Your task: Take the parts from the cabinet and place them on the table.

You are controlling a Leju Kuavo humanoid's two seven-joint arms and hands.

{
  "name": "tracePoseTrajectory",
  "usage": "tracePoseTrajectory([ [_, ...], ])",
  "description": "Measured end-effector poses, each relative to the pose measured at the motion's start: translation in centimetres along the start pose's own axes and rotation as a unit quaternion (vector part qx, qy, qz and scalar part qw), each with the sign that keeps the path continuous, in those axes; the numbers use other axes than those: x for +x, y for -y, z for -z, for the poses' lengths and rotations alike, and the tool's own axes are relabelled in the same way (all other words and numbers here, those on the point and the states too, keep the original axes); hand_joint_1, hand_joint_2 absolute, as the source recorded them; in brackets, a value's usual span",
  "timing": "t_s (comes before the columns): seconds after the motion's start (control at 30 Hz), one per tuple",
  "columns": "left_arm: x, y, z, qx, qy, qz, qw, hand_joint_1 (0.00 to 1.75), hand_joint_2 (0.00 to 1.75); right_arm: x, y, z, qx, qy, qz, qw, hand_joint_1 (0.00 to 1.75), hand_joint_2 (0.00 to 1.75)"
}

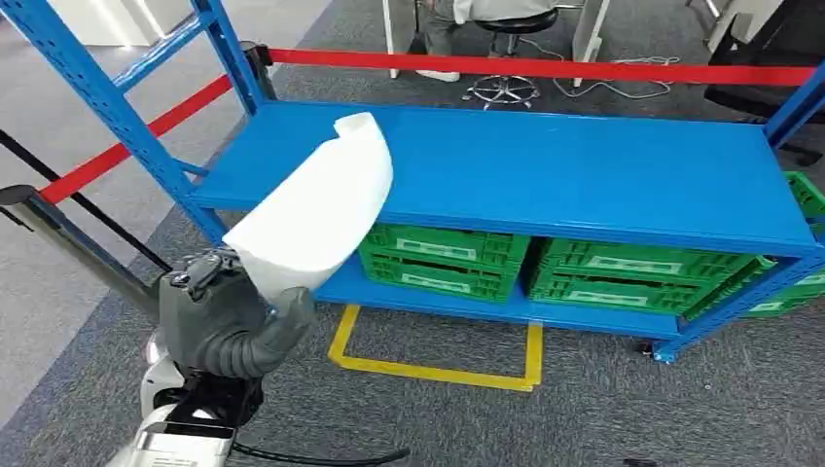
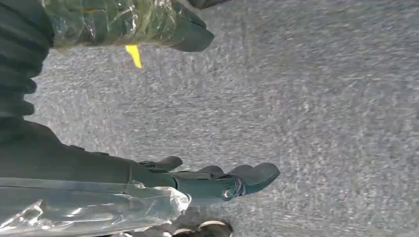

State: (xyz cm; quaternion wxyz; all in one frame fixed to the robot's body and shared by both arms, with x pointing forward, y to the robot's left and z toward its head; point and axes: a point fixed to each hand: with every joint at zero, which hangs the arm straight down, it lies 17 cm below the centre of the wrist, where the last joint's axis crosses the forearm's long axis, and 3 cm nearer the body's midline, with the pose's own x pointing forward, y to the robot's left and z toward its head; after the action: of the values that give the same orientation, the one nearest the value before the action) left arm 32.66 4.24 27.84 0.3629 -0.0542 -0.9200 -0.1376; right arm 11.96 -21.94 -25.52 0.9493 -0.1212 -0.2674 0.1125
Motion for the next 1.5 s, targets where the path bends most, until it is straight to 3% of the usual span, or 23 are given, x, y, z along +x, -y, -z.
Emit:
tracePoseTrajectory([
  [0.93,0.1,0.2,-0.3,-0.004,-0.002,-0.001,1.000,1.75,1.75,0.2,-0.4,0.0,0.011,0.003,0.005,1.000,0.00,1.75],
  [1.23,-1.5,1.0,-0.6,-0.011,-0.069,-0.129,0.989,1.75,1.75,0.4,-0.7,0.0,0.016,0.000,0.024,1.000,0.00,1.75],
  [1.5,-2.0,0.6,-0.3,0.008,-0.077,-0.124,0.989,1.75,1.75,-0.1,-0.6,-0.1,0.015,-0.007,0.032,0.999,0.00,1.75],
])
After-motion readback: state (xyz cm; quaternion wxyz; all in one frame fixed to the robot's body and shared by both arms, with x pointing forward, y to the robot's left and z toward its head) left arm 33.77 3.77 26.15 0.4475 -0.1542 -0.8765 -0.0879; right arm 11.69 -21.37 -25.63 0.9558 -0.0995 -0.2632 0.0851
